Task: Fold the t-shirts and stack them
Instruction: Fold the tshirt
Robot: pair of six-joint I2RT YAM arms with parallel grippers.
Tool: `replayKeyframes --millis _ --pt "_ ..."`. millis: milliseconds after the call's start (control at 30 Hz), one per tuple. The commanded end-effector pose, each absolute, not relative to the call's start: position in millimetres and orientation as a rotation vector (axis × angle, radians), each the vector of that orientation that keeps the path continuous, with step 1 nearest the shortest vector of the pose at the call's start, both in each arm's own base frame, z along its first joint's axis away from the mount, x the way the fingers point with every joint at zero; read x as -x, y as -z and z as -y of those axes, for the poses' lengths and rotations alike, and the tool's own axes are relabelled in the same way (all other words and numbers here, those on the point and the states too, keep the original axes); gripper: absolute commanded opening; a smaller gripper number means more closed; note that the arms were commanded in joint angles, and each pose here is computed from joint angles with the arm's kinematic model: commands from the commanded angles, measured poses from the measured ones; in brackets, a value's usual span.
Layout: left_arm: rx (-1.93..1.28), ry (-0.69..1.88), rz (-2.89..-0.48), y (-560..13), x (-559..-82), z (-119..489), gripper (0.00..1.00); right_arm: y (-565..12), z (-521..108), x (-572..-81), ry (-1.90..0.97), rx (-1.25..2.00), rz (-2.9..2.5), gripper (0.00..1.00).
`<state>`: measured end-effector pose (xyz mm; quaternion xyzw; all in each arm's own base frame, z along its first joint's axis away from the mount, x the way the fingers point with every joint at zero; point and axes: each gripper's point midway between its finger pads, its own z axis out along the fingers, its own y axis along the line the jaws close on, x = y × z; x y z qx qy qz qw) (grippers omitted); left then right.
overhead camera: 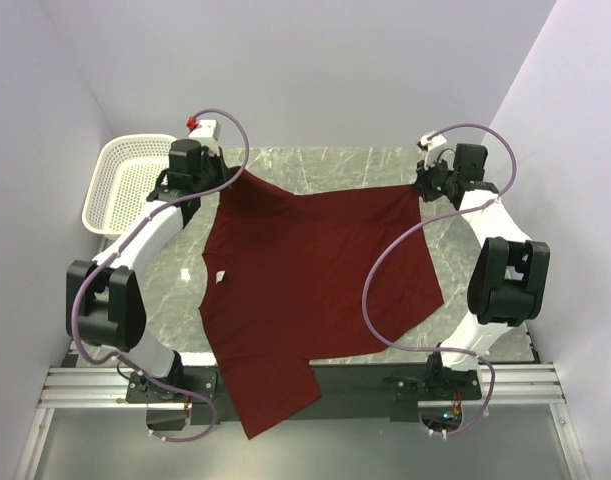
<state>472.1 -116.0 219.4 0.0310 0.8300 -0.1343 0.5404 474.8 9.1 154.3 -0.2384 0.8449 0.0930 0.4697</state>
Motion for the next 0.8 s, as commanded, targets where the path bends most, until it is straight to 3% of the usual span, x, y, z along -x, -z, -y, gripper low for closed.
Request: replayKeyframes --millis 0,767 --pt "-0.095 0.356 -1.895 -248 -462 122 0.0 -179 -8 -473 -0.209 0.581 -2.0 0.0" --pt "-0.125 0.35 -1.903 -250 -428 128 0.0 -179 -4 -467 -0.211 0.567 -2.009 0.0"
